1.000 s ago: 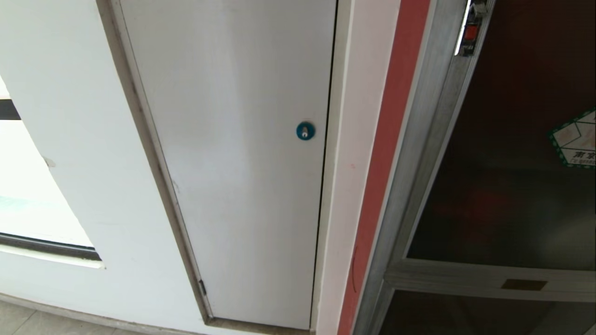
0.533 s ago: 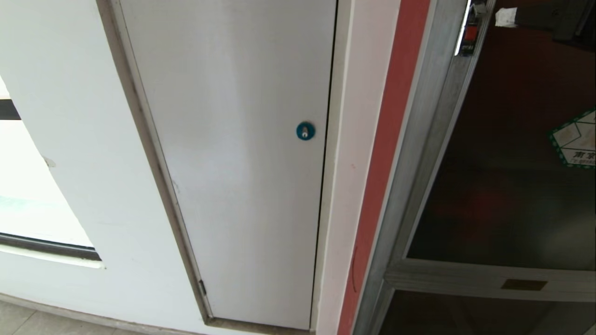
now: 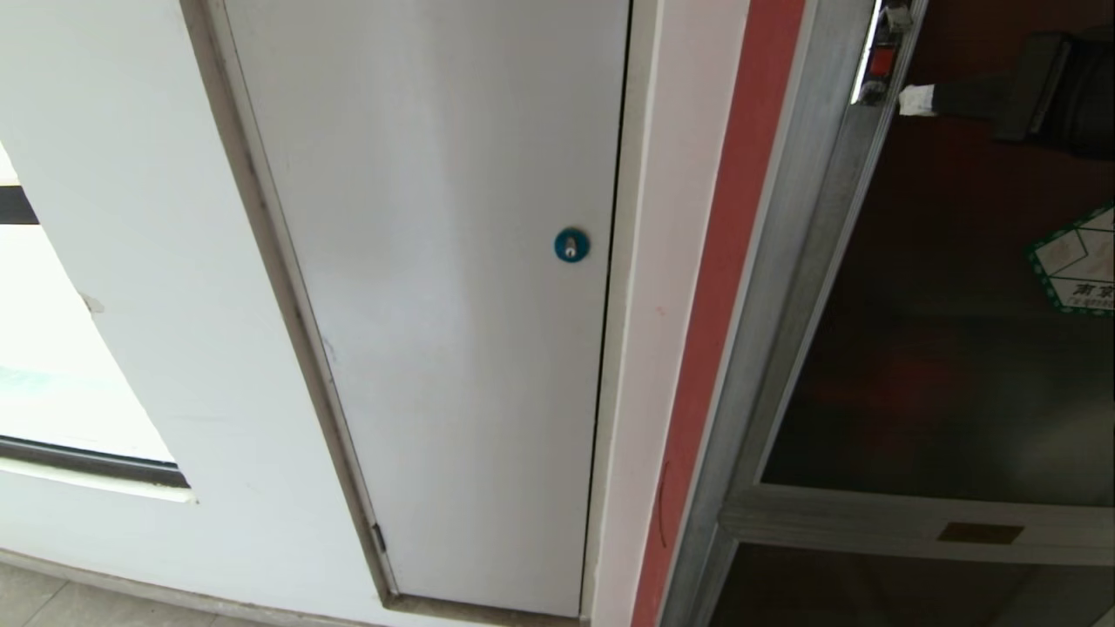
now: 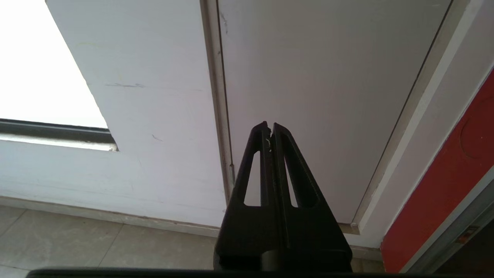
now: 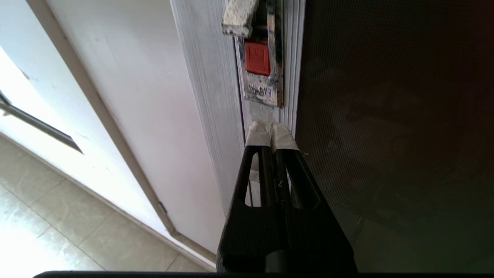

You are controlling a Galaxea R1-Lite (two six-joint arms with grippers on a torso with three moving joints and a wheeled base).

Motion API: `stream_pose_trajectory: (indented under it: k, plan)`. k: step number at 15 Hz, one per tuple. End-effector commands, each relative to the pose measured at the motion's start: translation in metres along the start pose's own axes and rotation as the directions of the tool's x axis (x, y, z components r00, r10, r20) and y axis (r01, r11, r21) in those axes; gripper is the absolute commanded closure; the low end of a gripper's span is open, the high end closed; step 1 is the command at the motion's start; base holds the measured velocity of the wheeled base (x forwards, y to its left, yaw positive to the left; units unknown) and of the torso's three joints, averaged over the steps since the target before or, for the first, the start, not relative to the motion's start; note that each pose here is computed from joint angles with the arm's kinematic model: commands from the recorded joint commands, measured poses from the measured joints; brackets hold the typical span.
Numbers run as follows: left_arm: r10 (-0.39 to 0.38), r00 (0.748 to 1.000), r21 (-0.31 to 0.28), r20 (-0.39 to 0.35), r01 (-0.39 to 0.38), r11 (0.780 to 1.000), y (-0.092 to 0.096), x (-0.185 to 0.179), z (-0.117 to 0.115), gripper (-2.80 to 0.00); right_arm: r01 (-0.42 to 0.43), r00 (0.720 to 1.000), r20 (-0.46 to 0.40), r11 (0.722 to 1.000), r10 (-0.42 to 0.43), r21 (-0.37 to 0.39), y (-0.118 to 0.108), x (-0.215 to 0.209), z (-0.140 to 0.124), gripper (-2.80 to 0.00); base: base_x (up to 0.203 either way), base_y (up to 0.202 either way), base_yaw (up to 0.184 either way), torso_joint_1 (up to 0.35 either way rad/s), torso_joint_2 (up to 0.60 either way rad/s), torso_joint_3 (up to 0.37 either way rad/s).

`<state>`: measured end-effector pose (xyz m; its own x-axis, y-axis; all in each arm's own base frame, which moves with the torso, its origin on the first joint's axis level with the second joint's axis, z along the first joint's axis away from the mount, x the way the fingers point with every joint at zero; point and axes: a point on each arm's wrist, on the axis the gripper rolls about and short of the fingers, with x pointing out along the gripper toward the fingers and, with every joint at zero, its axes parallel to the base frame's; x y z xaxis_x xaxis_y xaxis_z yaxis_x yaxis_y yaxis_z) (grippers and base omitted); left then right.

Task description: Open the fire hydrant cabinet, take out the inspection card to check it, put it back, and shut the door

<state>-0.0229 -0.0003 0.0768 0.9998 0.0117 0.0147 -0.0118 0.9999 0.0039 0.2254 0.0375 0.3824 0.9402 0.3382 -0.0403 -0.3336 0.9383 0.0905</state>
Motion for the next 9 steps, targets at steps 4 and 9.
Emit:
stream_pose_trajectory:
  k: [4,9]
  plan:
    - [0.001,1.0,0.001,-0.005,-0.001,1.0,0.0,0.0,-0.002,0.0,-0.004,0.999,-0.038,1.0,0.004,0.006,-0.004,0.017,-0.01,0.0,0.0,0.0,0.0,0.0,0.0,0.0]
    - [0.001,1.0,0.001,-0.005,-0.001,1.0,0.0,0.0,-0.002,0.0,0.005,0.999,-0.049,1.0,-0.004,0.009,-0.008,0.033,-0.015,0.0,0.0,0.0,0.0,0.0,0.0,0.0]
